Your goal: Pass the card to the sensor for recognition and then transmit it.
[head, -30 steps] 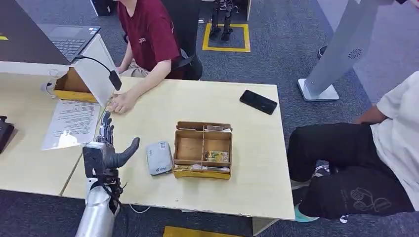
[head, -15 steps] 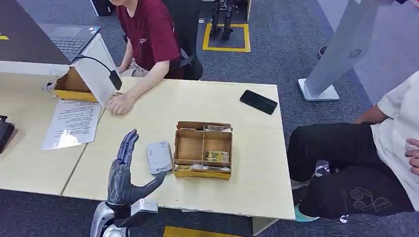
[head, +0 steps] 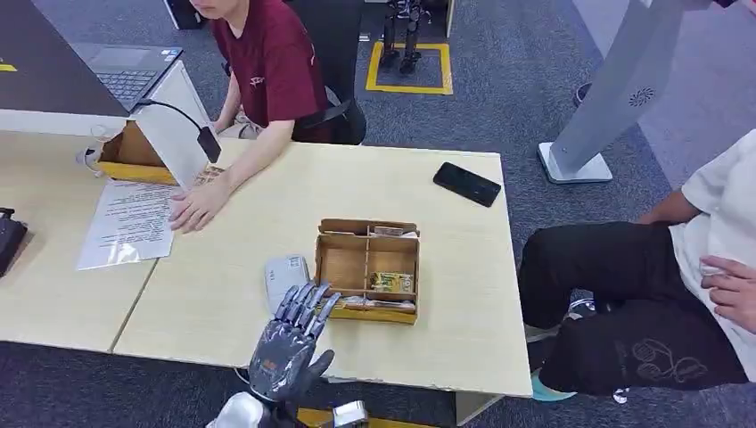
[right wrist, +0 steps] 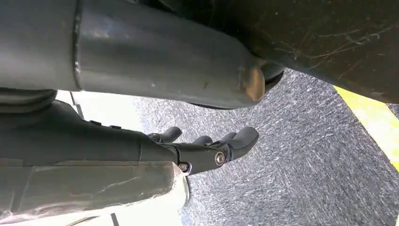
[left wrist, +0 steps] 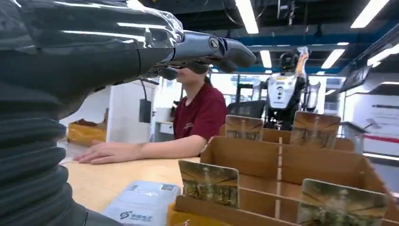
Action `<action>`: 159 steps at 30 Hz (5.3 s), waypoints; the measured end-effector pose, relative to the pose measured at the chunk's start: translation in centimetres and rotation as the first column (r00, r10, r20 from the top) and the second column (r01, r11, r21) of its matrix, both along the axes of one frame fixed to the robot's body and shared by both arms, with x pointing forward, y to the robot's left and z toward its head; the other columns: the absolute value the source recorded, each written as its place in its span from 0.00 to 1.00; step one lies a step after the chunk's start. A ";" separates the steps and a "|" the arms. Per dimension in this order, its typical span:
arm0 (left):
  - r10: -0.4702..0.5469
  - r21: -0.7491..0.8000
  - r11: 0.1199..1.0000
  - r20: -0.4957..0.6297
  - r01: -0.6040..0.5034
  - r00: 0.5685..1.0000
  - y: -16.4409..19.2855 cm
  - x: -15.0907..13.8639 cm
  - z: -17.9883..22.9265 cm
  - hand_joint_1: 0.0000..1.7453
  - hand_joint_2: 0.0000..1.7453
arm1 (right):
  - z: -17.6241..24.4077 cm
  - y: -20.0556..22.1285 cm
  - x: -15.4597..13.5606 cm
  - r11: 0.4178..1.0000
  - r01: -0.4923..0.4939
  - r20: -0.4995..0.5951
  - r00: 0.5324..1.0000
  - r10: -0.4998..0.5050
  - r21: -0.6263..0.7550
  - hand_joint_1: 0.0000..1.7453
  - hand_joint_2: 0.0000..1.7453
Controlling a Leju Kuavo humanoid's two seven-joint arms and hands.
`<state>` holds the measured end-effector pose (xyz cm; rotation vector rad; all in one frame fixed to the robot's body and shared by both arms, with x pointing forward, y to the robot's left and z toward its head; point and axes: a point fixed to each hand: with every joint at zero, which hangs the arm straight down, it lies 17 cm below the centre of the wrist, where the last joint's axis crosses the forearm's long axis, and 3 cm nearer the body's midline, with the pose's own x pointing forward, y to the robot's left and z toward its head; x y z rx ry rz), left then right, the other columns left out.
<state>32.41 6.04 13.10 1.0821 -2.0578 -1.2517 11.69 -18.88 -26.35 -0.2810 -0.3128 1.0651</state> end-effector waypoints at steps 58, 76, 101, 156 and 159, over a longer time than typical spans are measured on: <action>0.063 -0.023 0.998 -0.016 -0.063 0.998 2.0 5.8 0.1 0.00 1.00 | 0.0 -0.1 -0.1 1.000 -0.003 -0.008 1.000 0.003 -0.007 0.00 0.00; 0.046 -0.049 0.998 -0.053 -0.049 0.998 1.2 6.1 -0.7 0.00 1.00 | 0.0 0.0 0.0 1.000 -0.008 -0.002 1.000 0.008 -0.007 0.00 0.00; 0.025 -0.055 0.998 -0.108 -0.031 0.994 1.3 7.3 -2.0 1.00 1.00 | 0.0 0.0 0.1 1.000 -0.008 0.004 1.000 0.008 -0.007 0.00 0.00; 0.087 -0.254 0.965 0.084 -0.063 0.993 9.0 12.7 11.6 0.86 1.00 | 0.1 0.2 0.2 1.000 -0.025 0.008 1.000 0.025 -0.004 0.00 0.00; 0.130 -0.233 0.967 0.110 -0.102 0.985 9.9 13.7 12.1 0.92 1.00 | 0.1 0.2 0.2 1.000 -0.028 0.005 1.000 0.029 -0.003 0.00 0.00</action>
